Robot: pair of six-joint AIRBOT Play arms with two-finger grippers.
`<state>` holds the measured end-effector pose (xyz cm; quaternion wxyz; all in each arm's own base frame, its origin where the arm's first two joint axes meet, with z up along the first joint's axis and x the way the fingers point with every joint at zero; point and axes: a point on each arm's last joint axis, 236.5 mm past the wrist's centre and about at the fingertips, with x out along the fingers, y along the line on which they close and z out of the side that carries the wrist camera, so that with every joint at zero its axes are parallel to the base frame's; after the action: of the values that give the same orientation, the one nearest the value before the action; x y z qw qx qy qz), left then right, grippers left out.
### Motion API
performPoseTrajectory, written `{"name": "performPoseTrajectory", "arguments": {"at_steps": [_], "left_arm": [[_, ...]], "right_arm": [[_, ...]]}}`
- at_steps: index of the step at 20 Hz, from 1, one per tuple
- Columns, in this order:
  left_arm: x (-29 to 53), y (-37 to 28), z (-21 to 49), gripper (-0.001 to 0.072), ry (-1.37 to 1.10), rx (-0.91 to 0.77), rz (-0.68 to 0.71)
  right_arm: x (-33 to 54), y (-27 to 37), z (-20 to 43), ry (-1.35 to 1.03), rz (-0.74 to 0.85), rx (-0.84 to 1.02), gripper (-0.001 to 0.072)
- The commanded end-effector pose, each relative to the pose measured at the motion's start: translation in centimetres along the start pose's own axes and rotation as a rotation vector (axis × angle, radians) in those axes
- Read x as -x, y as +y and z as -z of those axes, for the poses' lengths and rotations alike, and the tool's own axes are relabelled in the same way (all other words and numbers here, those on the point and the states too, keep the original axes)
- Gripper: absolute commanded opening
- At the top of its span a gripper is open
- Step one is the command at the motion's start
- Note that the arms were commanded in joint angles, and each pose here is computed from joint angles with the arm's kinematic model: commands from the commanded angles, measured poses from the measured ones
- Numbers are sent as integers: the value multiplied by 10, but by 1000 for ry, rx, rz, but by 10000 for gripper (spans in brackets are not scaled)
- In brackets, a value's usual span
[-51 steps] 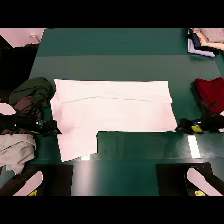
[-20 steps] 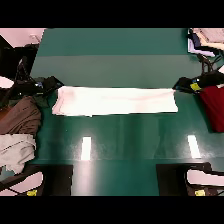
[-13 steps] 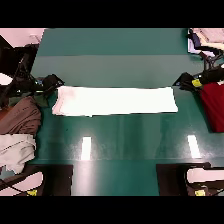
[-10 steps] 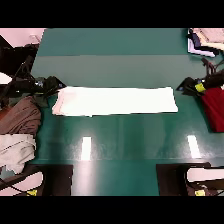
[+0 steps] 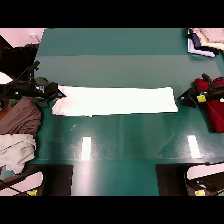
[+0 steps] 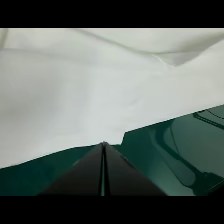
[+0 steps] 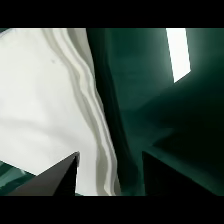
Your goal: Fold the shirts.
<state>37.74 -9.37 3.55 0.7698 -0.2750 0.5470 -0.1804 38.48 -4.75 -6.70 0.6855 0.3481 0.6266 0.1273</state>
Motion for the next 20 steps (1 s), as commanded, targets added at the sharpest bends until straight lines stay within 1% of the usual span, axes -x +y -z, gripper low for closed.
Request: {"name": "performPoseTrajectory", "arguments": {"at_steps": [1,4,6,7,8,9,12,14,16,18,20], "left_arm": [[0,-1,6,22,23,0,7],[0,-1,6,22,23,-1,6],[0,-1,6,22,23,-1,6],[0,-1,6,22,24,-1,6],[0,-1,6,22,25,-1,7],[0,-2,7,22,30,0,8],[-12,-18,11,21,38,-5,16],[-32,-47,15,20,32,-86,28],[-52,-81,14,20,36,-168,52],[-71,-115,4,20,45,-226,83],[-95,-147,-3,20,76,-282,114]], "right_arm": [[-18,8,-2,53,-40,27,444],[-37,20,-1,94,-38,65,442],[-51,26,5,128,-38,83,402],[-57,29,8,146,-40,104,253],[-60,31,10,156,-42,130,152],[-60,33,10,157,-43,151,28],[-53,54,6,124,-91,171,15],[-38,73,3,86,-114,201,13],[-18,98,2,65,-116,270,12],[9,131,0,38,-115,300,12],[36,173,-2,-9,-131,367,11]]}}
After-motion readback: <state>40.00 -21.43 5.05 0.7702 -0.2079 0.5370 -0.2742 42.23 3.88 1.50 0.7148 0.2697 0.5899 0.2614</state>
